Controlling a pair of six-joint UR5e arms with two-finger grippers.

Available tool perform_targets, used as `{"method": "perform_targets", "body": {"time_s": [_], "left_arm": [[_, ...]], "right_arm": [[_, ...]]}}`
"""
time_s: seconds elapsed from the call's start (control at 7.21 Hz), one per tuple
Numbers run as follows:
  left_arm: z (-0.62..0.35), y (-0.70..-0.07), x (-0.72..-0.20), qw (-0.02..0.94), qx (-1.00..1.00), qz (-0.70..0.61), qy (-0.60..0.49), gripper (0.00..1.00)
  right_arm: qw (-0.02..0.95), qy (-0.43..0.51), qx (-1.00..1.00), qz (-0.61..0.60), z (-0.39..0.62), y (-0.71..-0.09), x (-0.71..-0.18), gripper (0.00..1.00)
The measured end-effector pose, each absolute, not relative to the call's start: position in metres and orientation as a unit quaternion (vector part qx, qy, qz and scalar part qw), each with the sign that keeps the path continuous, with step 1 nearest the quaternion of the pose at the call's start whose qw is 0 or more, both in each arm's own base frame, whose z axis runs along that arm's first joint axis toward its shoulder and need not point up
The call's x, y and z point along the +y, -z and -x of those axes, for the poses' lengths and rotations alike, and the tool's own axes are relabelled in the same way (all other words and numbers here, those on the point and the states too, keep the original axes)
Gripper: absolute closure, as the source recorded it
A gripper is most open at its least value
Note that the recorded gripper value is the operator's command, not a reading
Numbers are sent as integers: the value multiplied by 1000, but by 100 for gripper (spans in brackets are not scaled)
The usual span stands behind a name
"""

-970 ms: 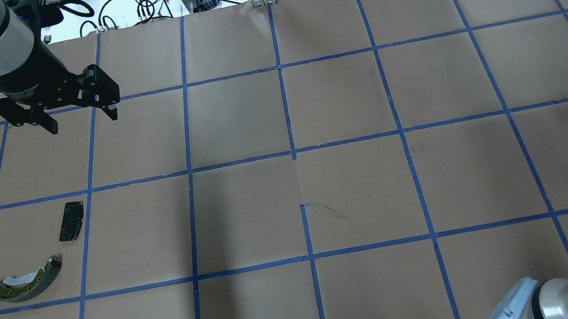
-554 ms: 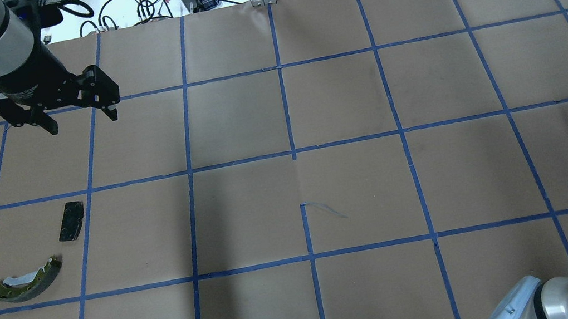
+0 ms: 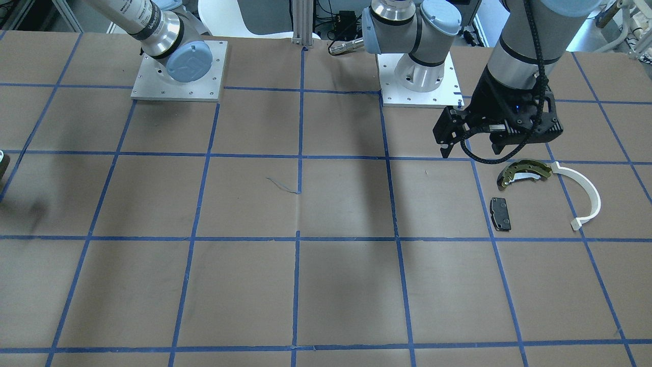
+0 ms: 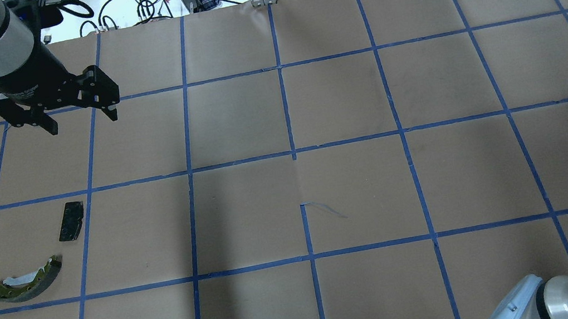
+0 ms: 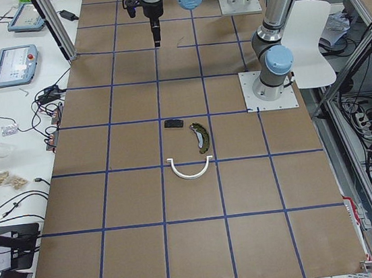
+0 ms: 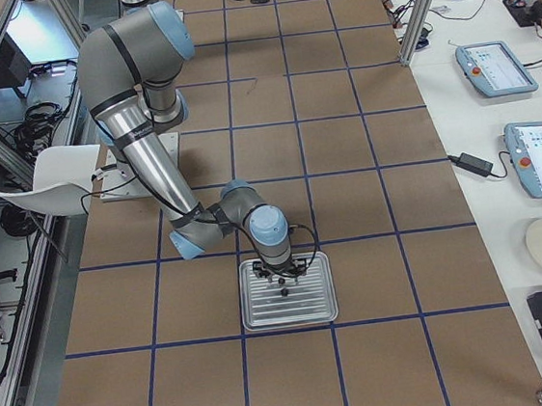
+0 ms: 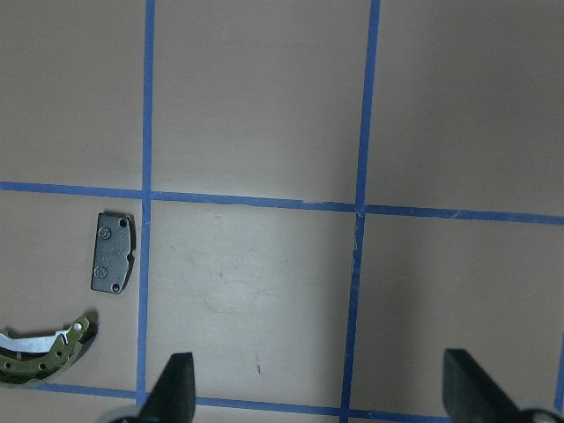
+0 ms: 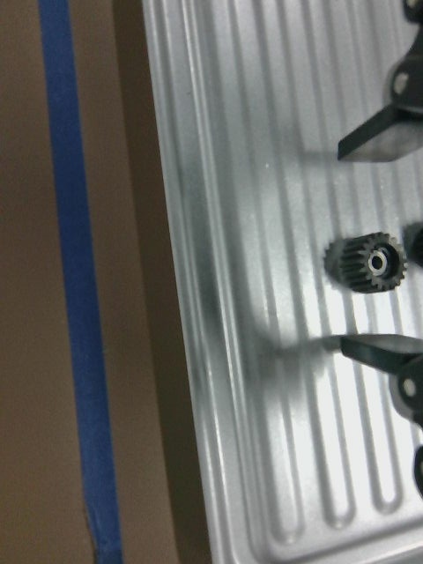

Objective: Place bearing gear from tray to pile

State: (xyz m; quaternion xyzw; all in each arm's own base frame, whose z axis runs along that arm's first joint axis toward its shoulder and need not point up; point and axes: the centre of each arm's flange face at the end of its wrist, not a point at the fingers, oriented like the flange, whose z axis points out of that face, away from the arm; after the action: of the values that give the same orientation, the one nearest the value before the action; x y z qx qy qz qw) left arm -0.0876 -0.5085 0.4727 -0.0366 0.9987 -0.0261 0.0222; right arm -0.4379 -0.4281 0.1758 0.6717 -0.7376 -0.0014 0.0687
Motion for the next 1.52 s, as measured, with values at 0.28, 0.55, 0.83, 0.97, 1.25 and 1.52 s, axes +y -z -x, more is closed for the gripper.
{"method": "perform_targets", "body": {"time_s": [0.28,0.55,0.83,0.97,1.25,1.52], "left_arm": [[88,-473,-508,22,999,36,26,0],[88,-473,-508,23,999,36,26,0],[88,-473,-508,24,999,35,26,0],[88,-473,-508,26,999,35,26,0],[87,-472,-508,29,999,35,25,0],[87,-473,-508,30,999,35,27,0]], "right_arm": [[70,5,-743,-665,439,-175,-428,86],[76,9,-758,-648,440,-183,-427,86],[86,-4,-787,-611,427,-209,-434,84],[83,-20,-804,-588,404,-230,-446,84],[58,-47,-841,-536,318,-272,-487,84],[28,-59,-872,-485,182,-285,-543,83]]}}
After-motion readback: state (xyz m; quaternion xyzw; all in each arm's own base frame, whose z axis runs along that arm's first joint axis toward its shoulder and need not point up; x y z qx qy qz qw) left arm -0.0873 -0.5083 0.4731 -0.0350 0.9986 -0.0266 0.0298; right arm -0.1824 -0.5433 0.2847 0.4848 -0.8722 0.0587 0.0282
